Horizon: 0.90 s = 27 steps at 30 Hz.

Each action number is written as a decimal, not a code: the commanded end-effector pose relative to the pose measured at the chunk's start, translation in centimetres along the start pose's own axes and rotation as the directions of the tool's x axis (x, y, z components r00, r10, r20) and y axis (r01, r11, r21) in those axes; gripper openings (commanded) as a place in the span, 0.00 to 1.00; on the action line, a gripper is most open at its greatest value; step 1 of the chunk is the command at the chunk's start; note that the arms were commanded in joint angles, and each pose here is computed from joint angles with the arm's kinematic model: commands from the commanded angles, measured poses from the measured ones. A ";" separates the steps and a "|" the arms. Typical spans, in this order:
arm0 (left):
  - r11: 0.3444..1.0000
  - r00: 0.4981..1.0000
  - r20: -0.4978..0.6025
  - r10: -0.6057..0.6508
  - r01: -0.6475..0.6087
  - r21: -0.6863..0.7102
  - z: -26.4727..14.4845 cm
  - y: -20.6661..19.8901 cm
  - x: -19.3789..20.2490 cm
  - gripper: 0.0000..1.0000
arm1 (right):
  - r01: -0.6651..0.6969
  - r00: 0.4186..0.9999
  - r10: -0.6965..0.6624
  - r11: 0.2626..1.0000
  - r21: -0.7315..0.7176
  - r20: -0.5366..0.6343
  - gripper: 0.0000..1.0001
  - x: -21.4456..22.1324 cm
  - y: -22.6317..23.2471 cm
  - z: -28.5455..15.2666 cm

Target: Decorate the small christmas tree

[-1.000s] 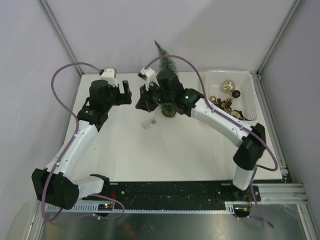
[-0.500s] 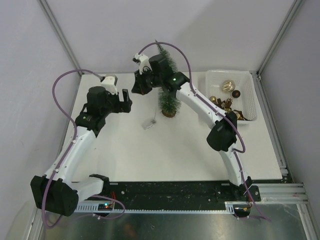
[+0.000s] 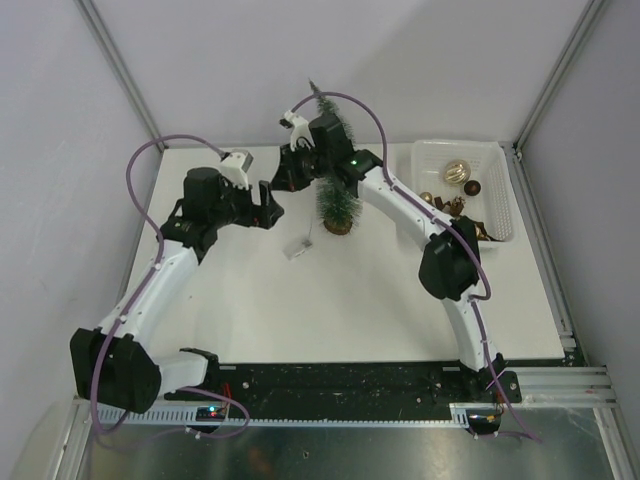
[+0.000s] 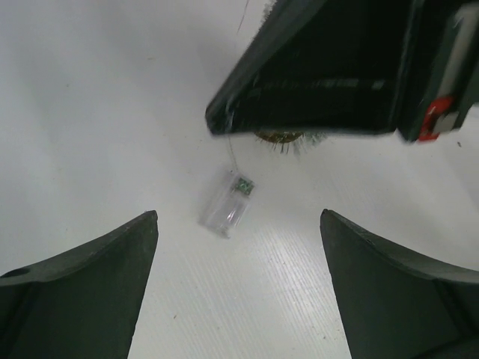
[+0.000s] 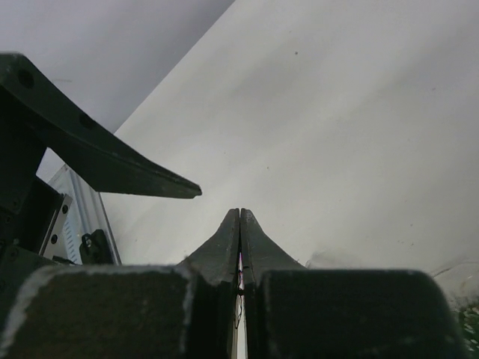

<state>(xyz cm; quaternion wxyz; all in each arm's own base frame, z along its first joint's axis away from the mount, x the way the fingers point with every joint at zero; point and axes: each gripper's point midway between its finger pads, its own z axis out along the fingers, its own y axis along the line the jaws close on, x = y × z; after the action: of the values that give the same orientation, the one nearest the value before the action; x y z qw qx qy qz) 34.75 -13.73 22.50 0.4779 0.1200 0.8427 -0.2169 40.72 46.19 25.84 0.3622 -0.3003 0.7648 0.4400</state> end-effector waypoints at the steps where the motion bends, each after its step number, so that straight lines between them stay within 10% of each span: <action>1: 0.992 0.992 0.125 0.029 -0.045 0.122 0.3 -2.3 -5.0 0.92 | 0.004 0.993 0.008 0.995 -0.096 0.118 0.00 -3.9 4.1 -3.1; 12: 0.972 0.985 0.171 0.008 -0.048 0.230 1.9 -3.8 -7.8 0.69 | -0.105 0.964 0.158 0.966 -0.238 0.214 0.00 -5.7 6.1 -5.6; 27: 0.960 0.986 0.169 -0.003 -0.045 0.276 2.7 -4.3 -8.1 0.61 | -0.116 0.960 0.182 0.951 -0.288 0.213 0.00 -5.8 7.4 -5.9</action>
<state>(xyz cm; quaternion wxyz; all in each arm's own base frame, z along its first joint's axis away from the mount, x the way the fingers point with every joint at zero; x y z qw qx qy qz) 38.25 -18.21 26.34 0.5002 0.1697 0.7864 -0.3203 38.18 45.11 32.36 0.3530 -0.2165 0.7022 0.5791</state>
